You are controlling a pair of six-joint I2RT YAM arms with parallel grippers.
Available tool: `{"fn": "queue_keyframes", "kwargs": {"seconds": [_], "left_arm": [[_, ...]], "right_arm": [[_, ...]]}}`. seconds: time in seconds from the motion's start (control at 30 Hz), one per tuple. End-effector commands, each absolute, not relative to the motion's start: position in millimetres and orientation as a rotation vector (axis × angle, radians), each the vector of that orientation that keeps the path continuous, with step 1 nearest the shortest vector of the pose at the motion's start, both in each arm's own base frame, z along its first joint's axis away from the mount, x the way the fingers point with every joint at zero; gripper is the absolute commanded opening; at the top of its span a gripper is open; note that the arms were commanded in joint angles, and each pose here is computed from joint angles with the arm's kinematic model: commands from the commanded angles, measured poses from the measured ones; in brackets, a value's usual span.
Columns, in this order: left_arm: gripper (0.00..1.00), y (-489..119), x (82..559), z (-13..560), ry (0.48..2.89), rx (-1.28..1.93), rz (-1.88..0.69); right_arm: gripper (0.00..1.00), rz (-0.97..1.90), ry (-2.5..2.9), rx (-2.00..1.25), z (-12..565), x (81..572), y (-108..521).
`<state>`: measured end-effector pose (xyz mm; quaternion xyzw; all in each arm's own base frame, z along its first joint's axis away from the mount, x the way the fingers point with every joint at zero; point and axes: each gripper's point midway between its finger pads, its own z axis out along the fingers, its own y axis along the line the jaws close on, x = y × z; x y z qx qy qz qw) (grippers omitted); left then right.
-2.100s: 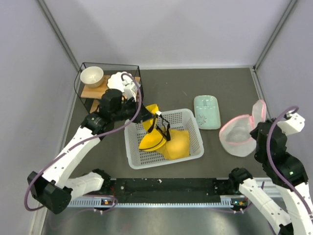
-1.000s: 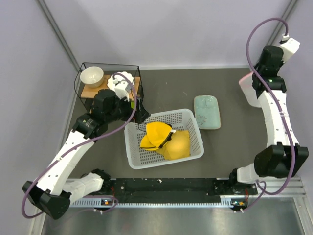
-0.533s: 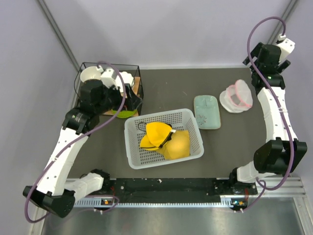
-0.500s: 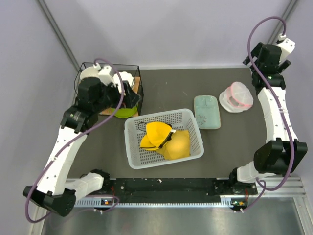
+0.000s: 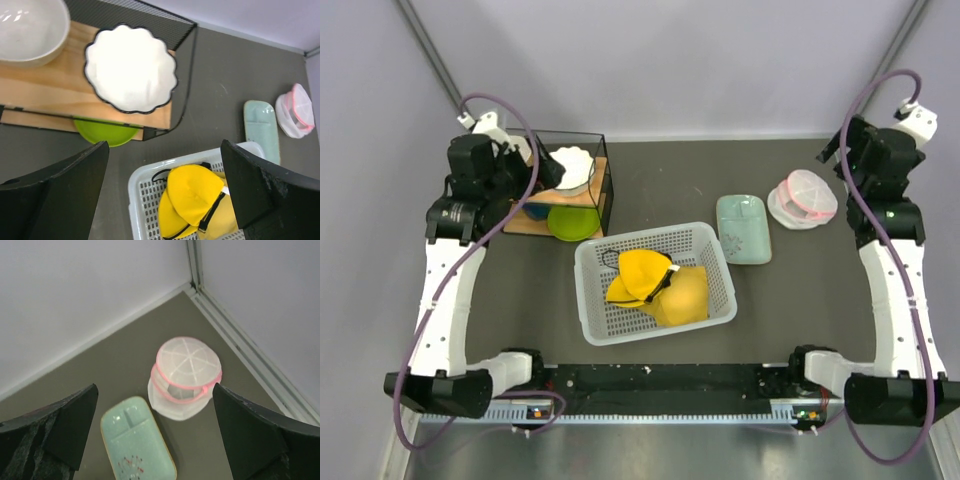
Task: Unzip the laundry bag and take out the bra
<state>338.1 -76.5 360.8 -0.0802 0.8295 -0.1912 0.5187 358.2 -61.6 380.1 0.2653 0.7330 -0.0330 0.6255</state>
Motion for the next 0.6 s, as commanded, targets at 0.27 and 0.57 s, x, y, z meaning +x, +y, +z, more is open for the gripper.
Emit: {"fn": "queue_keyframes", "kwargs": {"seconds": [0.27, 0.57], "left_arm": [[0.99, -41, 296, 331, 1.978, -0.285, -0.349], [0.99, -50, 281, 313, 2.006, -0.237, -0.398]], "right_arm": [[0.99, 0.034, 2.038, 0.402, 268, 309, 6], [0.99, -0.063, 2.161, 0.463, 247, 275, 0]]}}
